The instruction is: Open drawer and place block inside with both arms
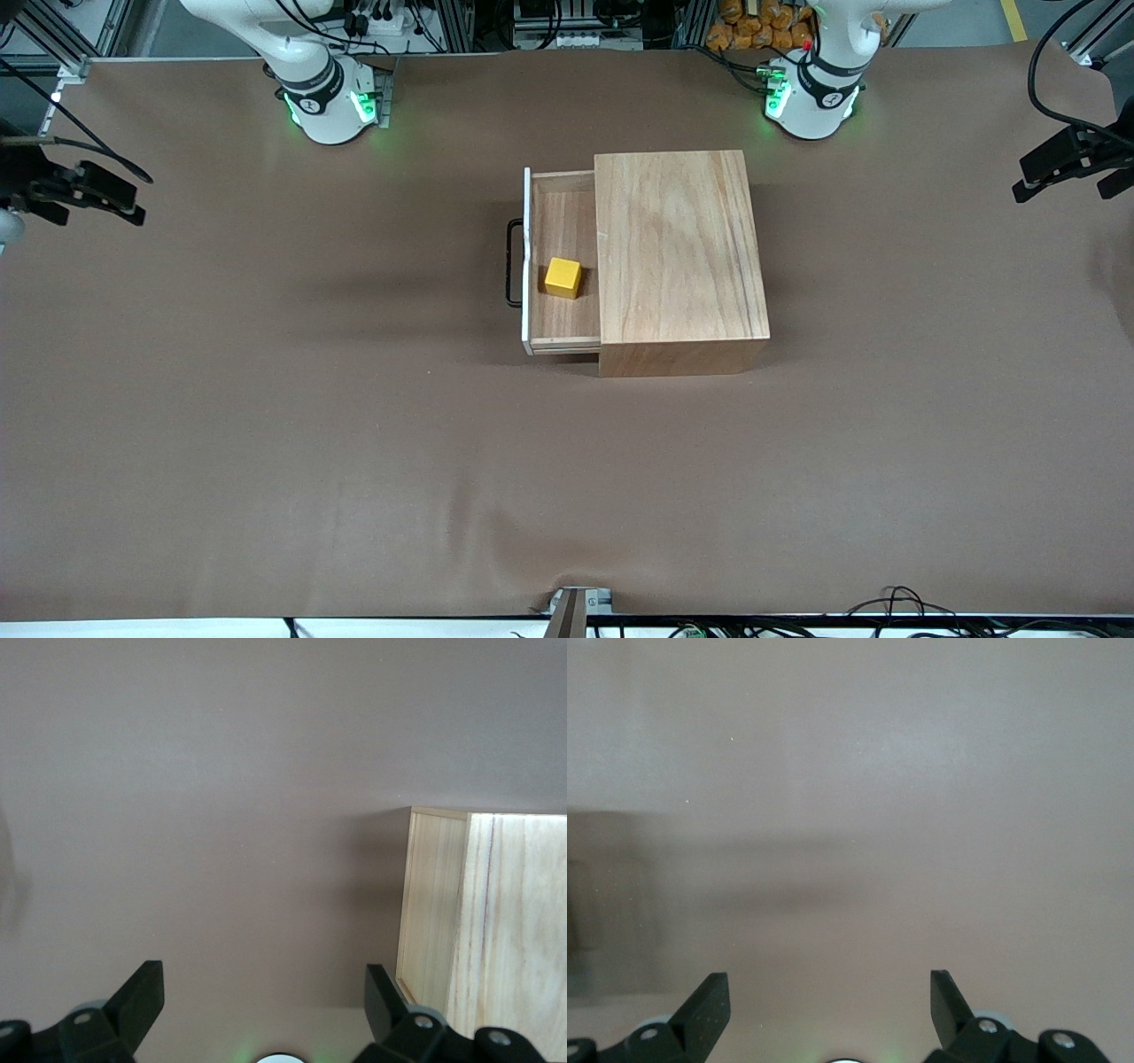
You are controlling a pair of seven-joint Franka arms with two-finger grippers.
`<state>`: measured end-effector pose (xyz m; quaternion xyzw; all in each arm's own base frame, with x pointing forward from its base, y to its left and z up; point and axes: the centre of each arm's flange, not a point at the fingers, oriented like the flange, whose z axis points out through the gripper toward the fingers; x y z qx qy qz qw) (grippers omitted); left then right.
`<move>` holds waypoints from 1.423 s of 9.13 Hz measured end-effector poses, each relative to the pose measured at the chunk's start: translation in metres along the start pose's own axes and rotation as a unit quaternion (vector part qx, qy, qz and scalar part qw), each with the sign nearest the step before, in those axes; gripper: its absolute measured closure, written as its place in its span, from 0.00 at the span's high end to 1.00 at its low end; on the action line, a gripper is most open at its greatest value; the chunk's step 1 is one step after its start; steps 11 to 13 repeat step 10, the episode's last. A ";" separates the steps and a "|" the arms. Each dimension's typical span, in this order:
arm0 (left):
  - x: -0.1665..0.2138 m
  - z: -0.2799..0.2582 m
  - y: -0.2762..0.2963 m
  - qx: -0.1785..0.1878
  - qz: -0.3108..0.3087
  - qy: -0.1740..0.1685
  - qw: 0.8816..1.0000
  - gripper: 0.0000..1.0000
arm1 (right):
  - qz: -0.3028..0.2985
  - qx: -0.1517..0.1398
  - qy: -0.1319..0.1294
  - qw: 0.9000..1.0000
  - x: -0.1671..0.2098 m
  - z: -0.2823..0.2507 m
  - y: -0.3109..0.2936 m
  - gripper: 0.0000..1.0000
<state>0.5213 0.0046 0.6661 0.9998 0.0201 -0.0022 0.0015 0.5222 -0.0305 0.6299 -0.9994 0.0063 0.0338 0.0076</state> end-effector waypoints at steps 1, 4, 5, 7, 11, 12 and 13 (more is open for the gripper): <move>0.000 0.000 0.000 0.000 0.000 0.000 1.000 1.00 | -0.001 0.000 -0.007 1.000 -0.003 0.000 0.001 1.00; 0.000 0.000 0.000 0.000 0.000 -0.002 1.000 1.00 | -0.005 -0.001 -0.011 1.000 -0.004 0.000 -0.003 1.00; 0.000 0.000 0.000 0.000 0.000 -0.002 1.000 1.00 | -0.006 -0.001 -0.006 1.000 -0.004 -0.005 -0.004 1.00; 0.000 0.000 0.000 0.000 0.000 -0.002 1.000 1.00 | -0.007 -0.002 -0.002 1.000 -0.004 -0.009 -0.005 1.00; -0.001 0.000 0.001 0.000 0.001 -0.003 1.000 1.00 | -0.011 -0.002 0.000 1.000 -0.004 -0.009 -0.009 1.00; -0.001 0.000 0.001 0.000 0.001 -0.003 1.000 1.00 | -0.011 -0.002 0.000 1.000 -0.004 -0.009 -0.009 1.00; -0.001 0.000 0.001 0.000 0.001 -0.003 1.000 1.00 | -0.011 -0.002 0.000 1.000 -0.004 -0.009 -0.009 1.00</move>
